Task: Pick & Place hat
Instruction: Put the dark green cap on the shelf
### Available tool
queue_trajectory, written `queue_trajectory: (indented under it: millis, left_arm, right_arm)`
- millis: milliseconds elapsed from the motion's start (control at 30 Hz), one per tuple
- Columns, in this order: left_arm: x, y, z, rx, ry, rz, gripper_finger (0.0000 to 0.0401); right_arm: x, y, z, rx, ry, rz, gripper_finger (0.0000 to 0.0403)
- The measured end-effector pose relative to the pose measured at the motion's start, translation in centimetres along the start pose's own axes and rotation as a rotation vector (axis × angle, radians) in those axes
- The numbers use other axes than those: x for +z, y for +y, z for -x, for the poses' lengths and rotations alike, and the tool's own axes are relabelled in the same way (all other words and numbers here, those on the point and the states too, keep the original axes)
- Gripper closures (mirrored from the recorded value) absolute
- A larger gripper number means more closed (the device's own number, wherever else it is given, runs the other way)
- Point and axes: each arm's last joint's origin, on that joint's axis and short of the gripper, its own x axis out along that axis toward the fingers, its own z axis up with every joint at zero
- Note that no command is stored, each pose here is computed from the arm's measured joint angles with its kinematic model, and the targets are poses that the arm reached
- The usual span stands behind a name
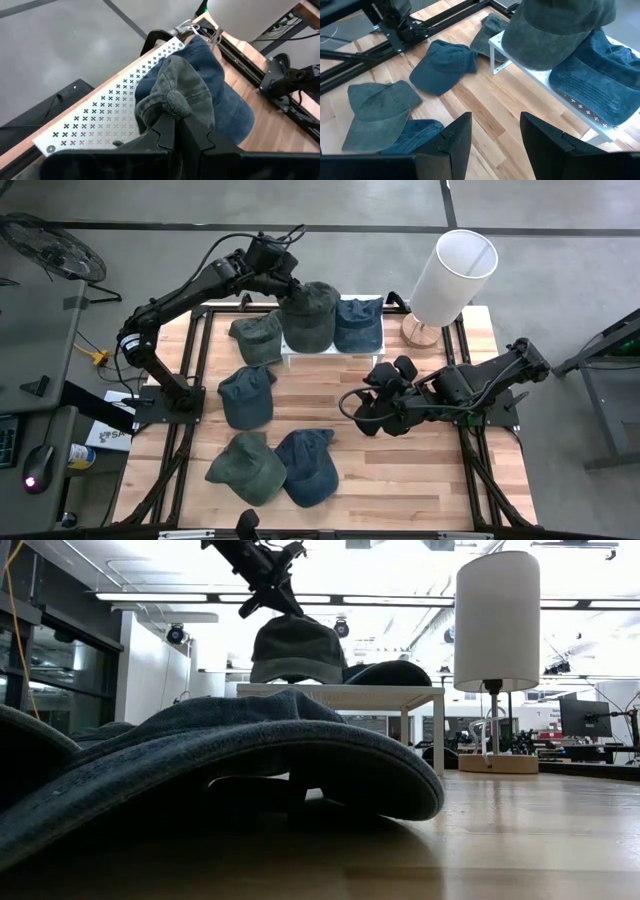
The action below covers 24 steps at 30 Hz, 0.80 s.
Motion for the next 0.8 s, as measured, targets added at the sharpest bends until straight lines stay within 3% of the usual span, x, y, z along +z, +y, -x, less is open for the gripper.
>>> queue_trajectory:
  millis: [167, 467, 800]
  left_arm:
    - [0.00, 0.00, 0.00, 0.003, -0.001, -0.007, 0.0395]
    - [-0.05, 0.00, 0.00, 0.003, 0.004, -0.044, 0.0341]
    - [-0.04, -0.01, 0.02, 0.002, 0.004, -0.114, 0.0332]
  right_arm:
    - [0.02, -0.38, -0.19, -0.028, 0.011, -0.010, 0.0242]
    - [0.16, -0.52, -0.35, -0.034, 0.011, -0.021, 0.0242]
    - [0.16, -0.51, -0.35, -0.033, 0.011, -0.014, 0.0242]
